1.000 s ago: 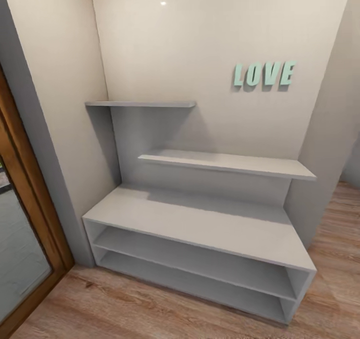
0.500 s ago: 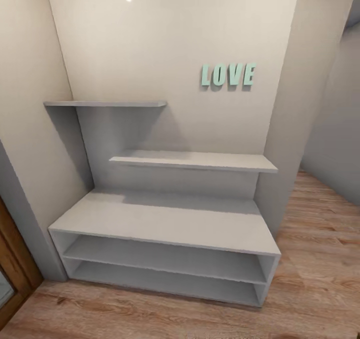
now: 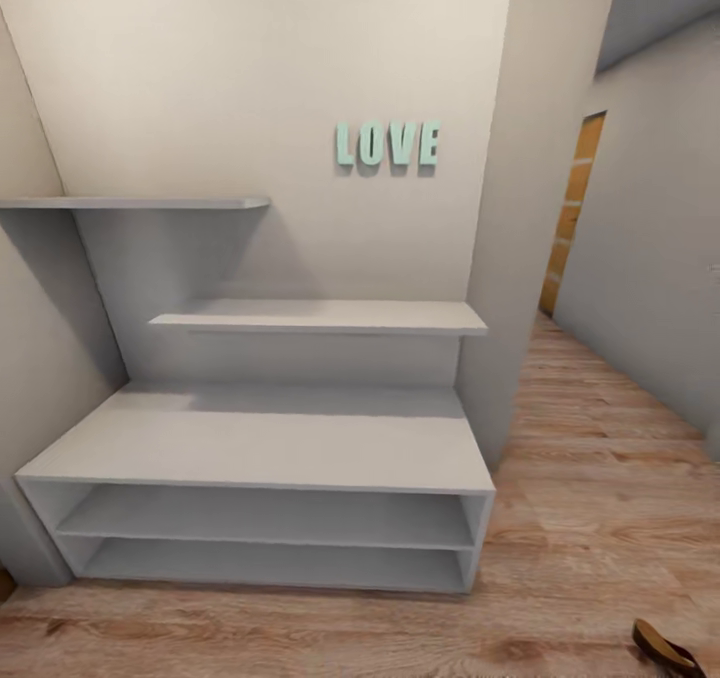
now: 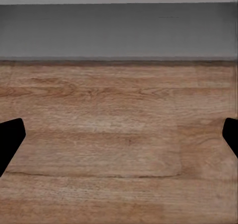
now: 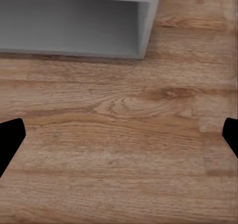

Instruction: Pick up the two gym shoes and the two sandals from the corridor floor and place them onto the hallstand (shoe rack) in the corridor, making sure they are on the rack and not on the floor. Arrange them so the two gym shoes are next to each other and the two sandals are next to each other.

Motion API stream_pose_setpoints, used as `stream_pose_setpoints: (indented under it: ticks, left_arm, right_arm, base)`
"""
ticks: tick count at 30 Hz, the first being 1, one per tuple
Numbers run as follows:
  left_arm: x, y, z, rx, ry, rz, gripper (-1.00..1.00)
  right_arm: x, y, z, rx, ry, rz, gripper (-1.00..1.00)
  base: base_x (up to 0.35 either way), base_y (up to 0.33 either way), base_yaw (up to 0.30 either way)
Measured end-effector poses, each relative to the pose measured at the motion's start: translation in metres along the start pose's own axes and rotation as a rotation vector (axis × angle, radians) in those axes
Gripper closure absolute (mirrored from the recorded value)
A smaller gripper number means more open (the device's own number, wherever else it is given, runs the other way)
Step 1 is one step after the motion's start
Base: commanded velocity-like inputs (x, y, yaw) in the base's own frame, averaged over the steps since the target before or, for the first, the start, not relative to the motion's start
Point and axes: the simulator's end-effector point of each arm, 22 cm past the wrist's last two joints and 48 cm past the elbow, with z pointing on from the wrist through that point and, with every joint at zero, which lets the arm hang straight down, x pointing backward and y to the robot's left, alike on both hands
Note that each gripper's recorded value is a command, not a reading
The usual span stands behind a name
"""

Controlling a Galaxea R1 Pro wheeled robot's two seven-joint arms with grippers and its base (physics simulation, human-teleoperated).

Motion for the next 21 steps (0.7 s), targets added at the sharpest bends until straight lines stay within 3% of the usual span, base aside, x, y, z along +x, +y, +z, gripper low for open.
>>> stream_pose_setpoints:
  ticks: [10,21]
  left_arm:
    - [0.0014,0.0009,-0.0001,-0.001,0.003,0.0,-1.0]
    - [0.0014,0.0019,0.0001,-0.003,0.004,0.0,-1.0]
  right_arm:
    - [0.0007,0.0001,0.0001,-0.004,0.002,-0.003,-1.0]
    - [0.001,-0.0002,0.0002,-0.001,0.003,-0.002,-1.0]
  base:
    - [-0.019,-0.266,-0.02]
    - [-0.23,-0.187,0.0]
